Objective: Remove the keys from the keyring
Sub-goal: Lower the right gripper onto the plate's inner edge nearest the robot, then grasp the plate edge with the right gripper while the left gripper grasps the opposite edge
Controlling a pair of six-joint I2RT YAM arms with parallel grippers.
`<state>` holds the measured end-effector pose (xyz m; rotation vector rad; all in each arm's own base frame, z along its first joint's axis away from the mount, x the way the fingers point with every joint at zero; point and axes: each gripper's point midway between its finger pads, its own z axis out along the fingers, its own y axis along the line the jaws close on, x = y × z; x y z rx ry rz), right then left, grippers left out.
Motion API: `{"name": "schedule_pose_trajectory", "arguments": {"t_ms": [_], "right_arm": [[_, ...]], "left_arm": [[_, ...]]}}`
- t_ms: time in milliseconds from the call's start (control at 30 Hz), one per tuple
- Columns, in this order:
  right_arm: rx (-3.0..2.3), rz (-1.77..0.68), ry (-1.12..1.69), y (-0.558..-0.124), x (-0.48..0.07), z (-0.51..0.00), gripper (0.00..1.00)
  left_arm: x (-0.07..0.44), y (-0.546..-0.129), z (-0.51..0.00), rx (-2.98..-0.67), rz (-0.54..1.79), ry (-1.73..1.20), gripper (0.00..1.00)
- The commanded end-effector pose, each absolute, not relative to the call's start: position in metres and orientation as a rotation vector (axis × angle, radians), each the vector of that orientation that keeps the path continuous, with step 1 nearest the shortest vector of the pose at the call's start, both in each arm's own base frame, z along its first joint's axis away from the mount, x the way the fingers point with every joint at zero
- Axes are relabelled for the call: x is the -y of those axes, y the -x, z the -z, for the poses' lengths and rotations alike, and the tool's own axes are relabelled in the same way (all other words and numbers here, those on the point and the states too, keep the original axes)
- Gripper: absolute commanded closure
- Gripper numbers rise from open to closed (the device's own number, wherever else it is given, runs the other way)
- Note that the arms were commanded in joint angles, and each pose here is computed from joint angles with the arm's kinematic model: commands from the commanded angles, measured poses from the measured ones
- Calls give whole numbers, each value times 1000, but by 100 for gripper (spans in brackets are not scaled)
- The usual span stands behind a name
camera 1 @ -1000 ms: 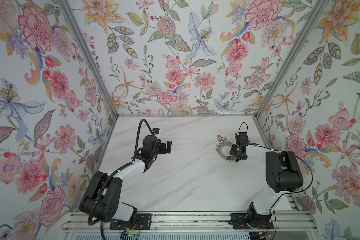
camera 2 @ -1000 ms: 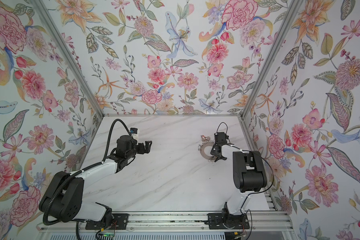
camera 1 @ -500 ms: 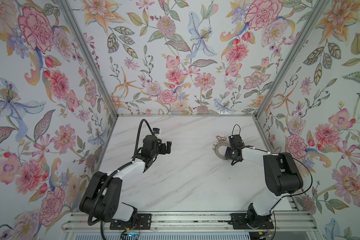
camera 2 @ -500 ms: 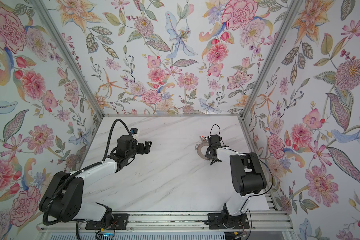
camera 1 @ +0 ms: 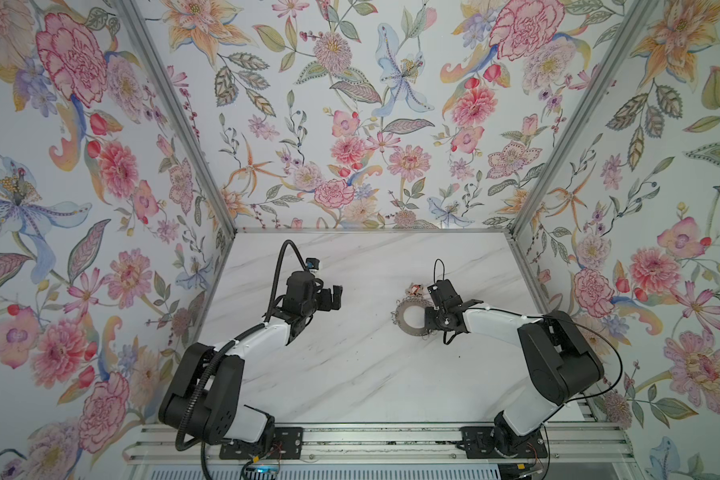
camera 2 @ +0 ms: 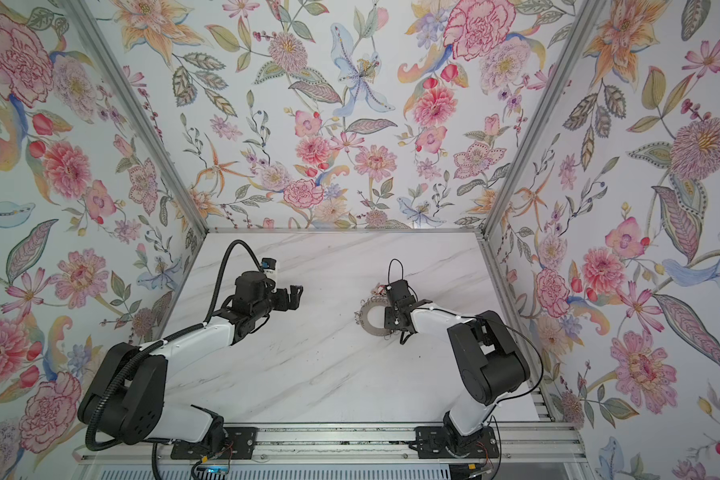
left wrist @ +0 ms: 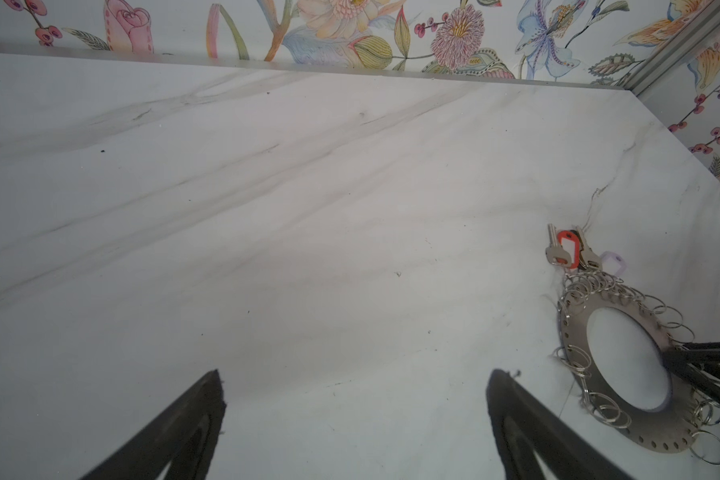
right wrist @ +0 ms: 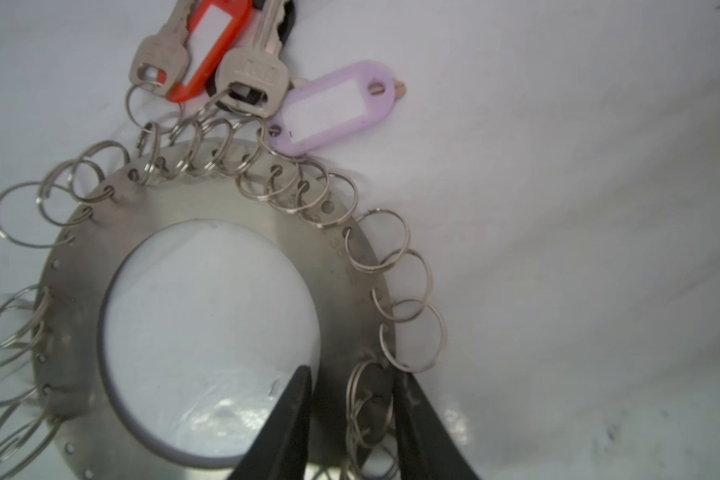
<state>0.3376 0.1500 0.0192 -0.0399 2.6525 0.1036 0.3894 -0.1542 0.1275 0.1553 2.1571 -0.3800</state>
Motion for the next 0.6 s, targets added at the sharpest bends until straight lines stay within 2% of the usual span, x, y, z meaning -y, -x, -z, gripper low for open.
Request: {"name": "schedule_pose_trajectory", "arguments": {"t_ms": [0,333,567], "right_arm": [[-2768,-157,226,-297,-167,5,65],[-2713,-360,536,-266,-228,-3,63],[-2670,-556,494,-269,-245,-27,52]], "left_arm": [[159,-377,-120,-2184,414,-182,1],[186,-347,-99,-2286,532,-255,1],[210,-320,-78,-2383,594,-307,1]]}}
